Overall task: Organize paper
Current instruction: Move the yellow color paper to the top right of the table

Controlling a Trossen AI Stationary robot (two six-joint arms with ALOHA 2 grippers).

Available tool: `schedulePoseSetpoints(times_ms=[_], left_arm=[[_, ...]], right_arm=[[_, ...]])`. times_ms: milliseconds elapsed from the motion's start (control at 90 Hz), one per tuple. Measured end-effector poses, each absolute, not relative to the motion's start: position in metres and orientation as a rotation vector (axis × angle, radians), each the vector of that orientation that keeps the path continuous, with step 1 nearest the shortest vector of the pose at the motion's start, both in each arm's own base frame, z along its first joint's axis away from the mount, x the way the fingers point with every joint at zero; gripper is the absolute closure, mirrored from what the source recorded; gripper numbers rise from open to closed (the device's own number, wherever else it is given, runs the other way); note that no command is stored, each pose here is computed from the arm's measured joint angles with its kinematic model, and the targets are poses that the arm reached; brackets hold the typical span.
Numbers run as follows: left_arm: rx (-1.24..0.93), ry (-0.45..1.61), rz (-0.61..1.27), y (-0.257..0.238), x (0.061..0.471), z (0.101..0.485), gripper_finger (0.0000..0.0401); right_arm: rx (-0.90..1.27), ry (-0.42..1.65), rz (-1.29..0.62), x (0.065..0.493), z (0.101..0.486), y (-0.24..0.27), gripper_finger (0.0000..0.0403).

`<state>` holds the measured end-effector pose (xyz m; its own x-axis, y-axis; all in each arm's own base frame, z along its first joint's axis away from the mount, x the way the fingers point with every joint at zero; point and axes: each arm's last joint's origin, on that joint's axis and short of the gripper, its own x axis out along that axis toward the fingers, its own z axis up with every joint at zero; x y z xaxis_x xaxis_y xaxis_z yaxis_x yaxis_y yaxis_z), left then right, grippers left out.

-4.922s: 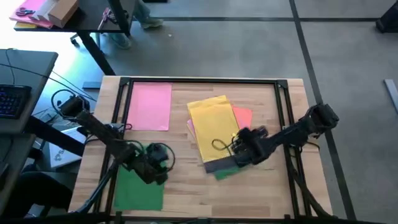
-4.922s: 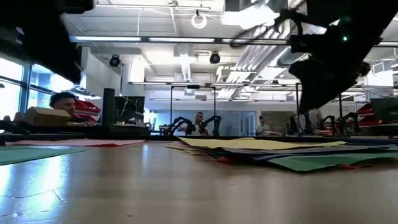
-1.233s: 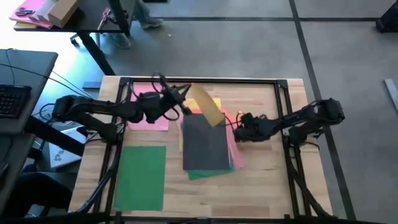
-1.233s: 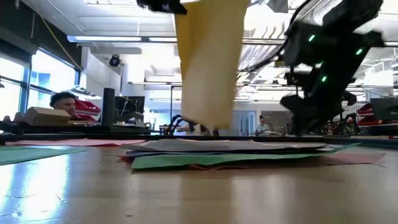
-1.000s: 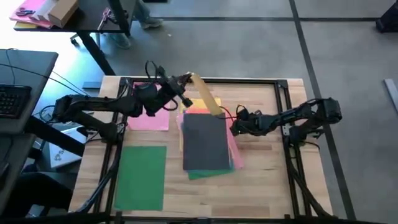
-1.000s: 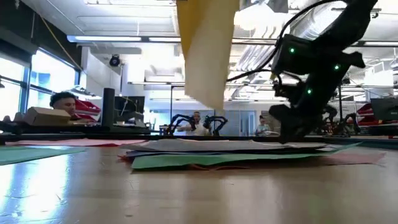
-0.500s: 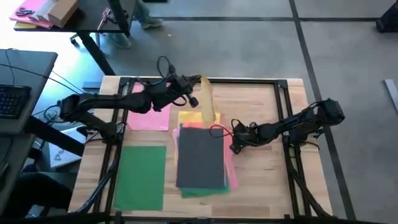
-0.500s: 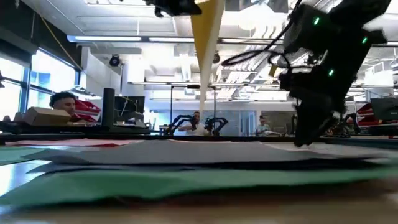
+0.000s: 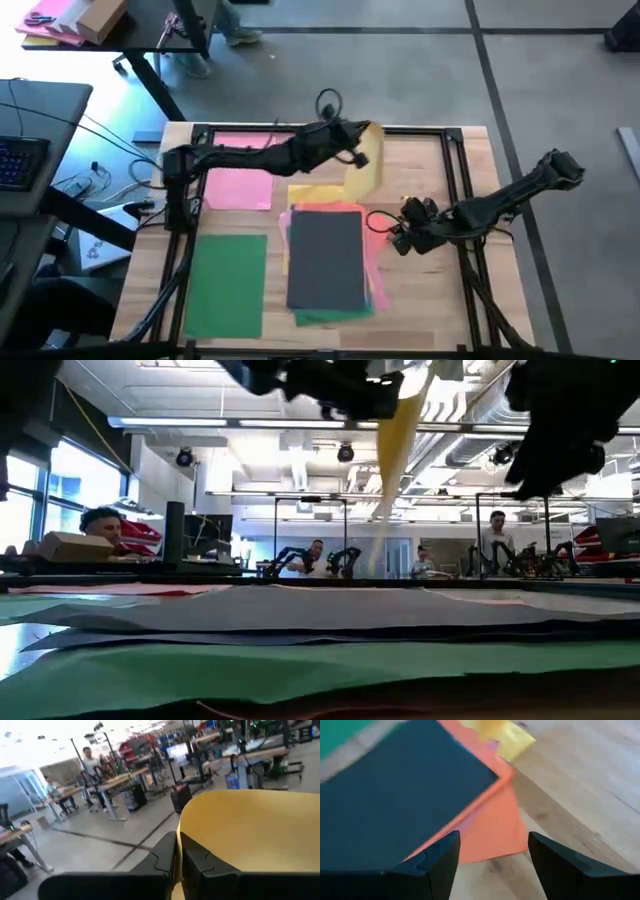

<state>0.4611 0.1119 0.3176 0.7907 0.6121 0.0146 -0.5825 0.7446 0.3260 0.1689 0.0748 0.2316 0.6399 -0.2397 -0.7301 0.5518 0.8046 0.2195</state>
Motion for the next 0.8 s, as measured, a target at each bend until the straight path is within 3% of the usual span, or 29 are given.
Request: schedulePoseSetpoints(times_ms=[156, 356, 522, 800], left_arm=[[0.381, 0.187, 0.631, 0.115, 0.485, 0.323, 0.0401], [0.403, 0.294, 0.576, 0.105, 0.487, 0.324, 0.0401], [0.342, 0.447, 0.391, 0.084, 0.486, 0.307, 0.0401], [0.284, 0.621, -0.071, 0.023, 0.503, 0.217, 0.0401]], right_arm=[[0.483, 0.677, -0.374, 0.149, 0.25, 0.076, 0.0181], [0.494, 0.606, -0.343, 0.125, 0.264, 0.066, 0.0181], [0.511, 0.568, -0.299, 0.115, 0.272, 0.062, 0.0181], [0.448, 0.396, -0.085, 0.113, 0.296, 0.066, 0.0181]])
